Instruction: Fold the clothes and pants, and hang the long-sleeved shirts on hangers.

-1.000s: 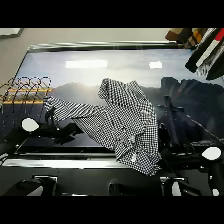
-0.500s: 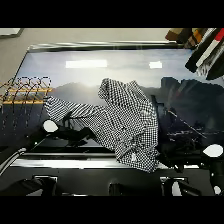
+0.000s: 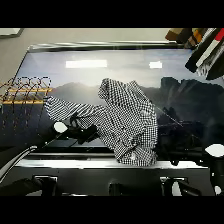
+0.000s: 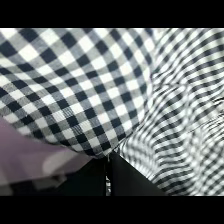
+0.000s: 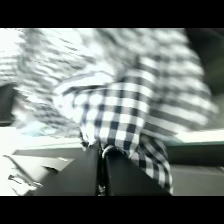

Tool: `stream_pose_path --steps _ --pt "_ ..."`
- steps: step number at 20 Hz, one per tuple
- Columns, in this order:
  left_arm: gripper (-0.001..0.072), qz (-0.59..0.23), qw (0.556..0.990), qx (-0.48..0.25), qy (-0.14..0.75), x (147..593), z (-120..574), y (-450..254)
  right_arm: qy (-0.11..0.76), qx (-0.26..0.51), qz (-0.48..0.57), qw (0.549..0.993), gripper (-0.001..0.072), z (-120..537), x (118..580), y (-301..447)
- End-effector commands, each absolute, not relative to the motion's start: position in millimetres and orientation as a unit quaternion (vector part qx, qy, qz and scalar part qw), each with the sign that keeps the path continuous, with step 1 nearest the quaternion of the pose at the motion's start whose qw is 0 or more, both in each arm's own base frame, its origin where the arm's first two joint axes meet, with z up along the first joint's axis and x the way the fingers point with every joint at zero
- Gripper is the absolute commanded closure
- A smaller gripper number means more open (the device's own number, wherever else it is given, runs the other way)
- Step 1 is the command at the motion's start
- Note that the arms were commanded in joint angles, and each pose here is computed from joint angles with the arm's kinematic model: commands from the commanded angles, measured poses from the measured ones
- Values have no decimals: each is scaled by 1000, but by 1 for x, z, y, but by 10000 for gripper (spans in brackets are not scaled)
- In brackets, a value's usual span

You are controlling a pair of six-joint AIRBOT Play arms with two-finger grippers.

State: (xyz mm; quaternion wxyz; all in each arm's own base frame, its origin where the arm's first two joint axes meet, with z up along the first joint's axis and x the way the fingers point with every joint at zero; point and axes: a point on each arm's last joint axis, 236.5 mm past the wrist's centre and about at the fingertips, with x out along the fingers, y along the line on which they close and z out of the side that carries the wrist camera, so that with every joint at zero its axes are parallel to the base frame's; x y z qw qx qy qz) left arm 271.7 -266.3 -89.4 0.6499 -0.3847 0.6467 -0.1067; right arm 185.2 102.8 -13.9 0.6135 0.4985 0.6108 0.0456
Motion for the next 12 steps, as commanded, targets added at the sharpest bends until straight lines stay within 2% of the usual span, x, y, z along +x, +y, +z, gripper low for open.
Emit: stream_pose_path --steps 1,3,6,9,12 --pt "695 -139 689 -387 597 312 -57 -258 492 552 112 664 681 33 244 108" --pt "695 -171 734 -386 532 357 -3 -243 404 565 139 706 681 80 282 97" --pt "696 -200 810 -356 420 415 104 -208 296 531 159 778 681 164 327 71" --pt "694 -227 863 -318 319 441 209 -187 207 478 198 830 681 260 362 54" --pt "694 -250 895 -287 232 444 297 -181 134 436 251 853 681 349 382 53"
